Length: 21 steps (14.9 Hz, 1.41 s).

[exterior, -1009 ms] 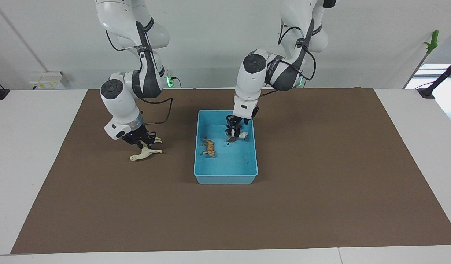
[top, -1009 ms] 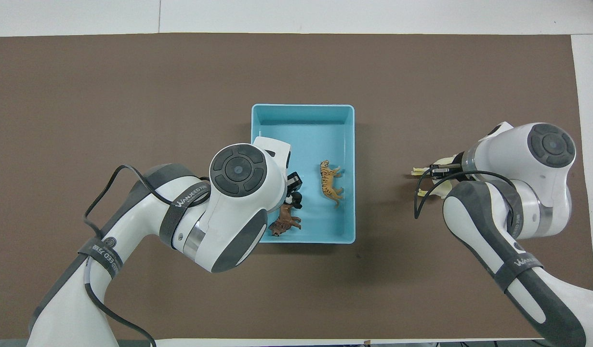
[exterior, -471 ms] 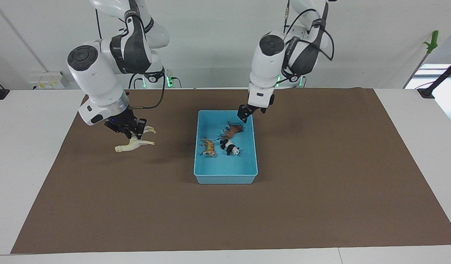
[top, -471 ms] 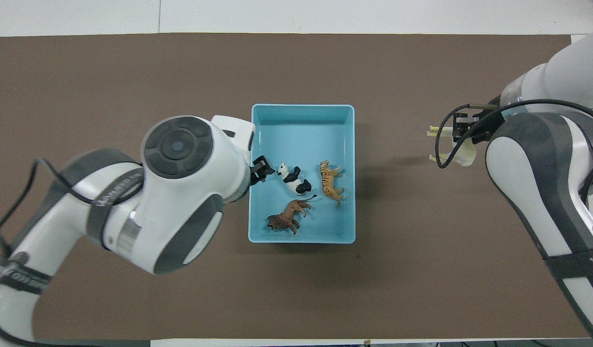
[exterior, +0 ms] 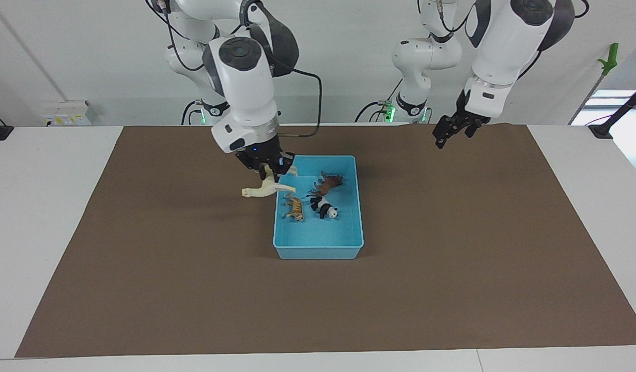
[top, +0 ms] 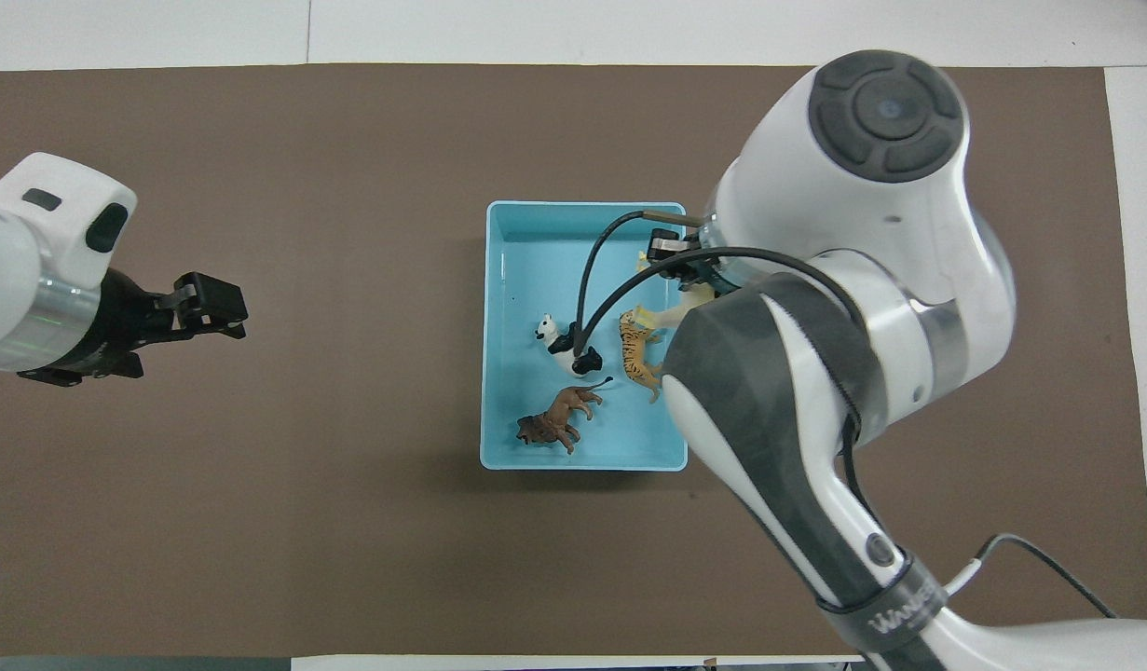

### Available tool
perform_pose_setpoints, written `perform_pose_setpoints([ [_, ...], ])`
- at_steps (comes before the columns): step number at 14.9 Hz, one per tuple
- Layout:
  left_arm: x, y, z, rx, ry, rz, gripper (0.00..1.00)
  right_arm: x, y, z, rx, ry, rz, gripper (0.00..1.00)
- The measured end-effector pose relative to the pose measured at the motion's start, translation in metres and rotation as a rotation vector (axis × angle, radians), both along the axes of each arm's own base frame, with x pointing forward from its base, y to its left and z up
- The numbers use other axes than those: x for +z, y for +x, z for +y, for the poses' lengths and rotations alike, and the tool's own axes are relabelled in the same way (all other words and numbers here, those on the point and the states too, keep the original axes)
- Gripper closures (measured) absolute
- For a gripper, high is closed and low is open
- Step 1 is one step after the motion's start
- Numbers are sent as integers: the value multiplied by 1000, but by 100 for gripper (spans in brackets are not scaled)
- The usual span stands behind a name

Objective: Put all toys into storage box
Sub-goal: 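Release the panda with the left gripper while the right gripper grasps the llama, then place the white llama in the box with the right gripper and withdraw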

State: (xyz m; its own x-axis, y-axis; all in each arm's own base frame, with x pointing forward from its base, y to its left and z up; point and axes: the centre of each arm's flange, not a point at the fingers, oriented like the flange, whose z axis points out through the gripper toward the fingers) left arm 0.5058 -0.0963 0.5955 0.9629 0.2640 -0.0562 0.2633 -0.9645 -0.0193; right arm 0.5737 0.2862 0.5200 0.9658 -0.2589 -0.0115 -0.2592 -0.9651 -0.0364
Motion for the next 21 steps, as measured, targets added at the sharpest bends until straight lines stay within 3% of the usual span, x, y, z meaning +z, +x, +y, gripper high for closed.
perform_pose_setpoints([
  [4,25,2,51,-135,-21,3,0,-47,4,44,1,16,-24,66],
  [10,20,27,69,-160,-36,26,0,-150,-12,99,14,2,-28,66],
  [12,17,33,58,-181,-38,32,0,-158,-13,95,10,-4,-20,51],
  [15,16,33,55,-199,-37,37,0,-147,-12,89,0,-25,6,22],
  [16,16,34,58,-204,-38,42,0,-135,-9,83,-9,-39,21,7],
  [17,15,34,60,-210,-39,50,0,-119,-1,72,-22,-46,27,0],
  [21,13,30,54,-231,-41,82,0,-28,40,-35,75,-24,-18,0],
])
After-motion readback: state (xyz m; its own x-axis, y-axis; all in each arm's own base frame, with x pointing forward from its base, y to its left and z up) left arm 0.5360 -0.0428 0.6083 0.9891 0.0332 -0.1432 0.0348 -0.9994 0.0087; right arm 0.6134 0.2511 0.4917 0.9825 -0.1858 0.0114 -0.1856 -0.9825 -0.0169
